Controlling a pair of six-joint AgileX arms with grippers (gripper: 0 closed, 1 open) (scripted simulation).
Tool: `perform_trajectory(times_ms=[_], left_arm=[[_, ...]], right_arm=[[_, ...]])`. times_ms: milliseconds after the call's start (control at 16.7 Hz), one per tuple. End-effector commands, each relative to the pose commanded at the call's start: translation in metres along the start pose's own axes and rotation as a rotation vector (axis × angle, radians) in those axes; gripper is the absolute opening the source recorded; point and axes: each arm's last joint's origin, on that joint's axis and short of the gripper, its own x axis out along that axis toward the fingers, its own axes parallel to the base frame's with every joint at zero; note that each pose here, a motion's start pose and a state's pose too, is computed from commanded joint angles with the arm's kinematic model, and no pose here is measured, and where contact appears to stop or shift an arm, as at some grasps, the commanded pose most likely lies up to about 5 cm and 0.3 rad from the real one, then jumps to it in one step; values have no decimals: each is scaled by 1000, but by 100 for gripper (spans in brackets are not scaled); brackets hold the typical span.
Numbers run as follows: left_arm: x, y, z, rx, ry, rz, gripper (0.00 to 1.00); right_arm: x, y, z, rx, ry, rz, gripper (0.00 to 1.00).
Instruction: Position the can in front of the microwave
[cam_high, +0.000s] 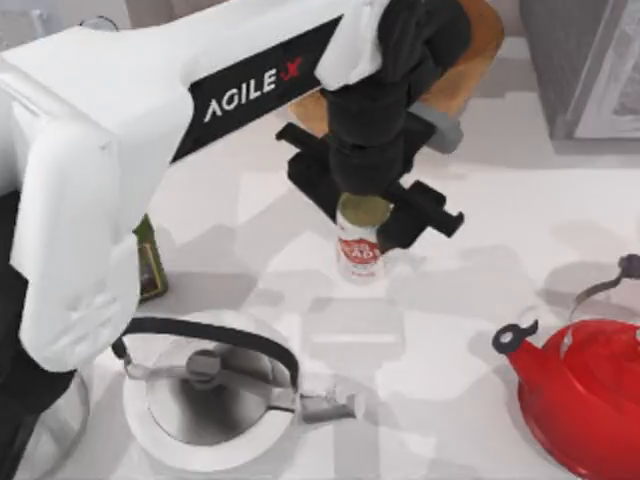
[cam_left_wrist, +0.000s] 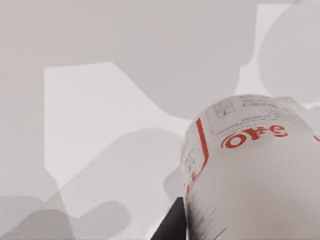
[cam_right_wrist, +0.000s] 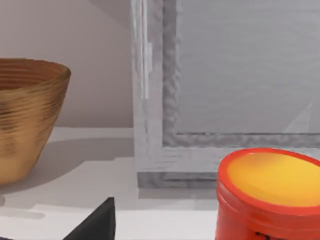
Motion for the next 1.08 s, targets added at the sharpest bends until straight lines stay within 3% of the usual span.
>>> perform_trajectory(times_ms=[240,420,540,780,1080], left_arm=[[-10,122,-18,-268,-58,32,0],[-15,214,-66,-486,-36,51,0],[-15,252,-100,-588,2,47,0],[-13,275,-138,-667,68,21,0],[-11,275,-138,-664,73,21,0]], right_arm=[[0,0,0,0,0,0,100],[0,0,0,0,0,0,100],[0,0,0,0,0,0,100],[0,0,0,0,0,0,100],[0,0,0,0,0,0,100]])
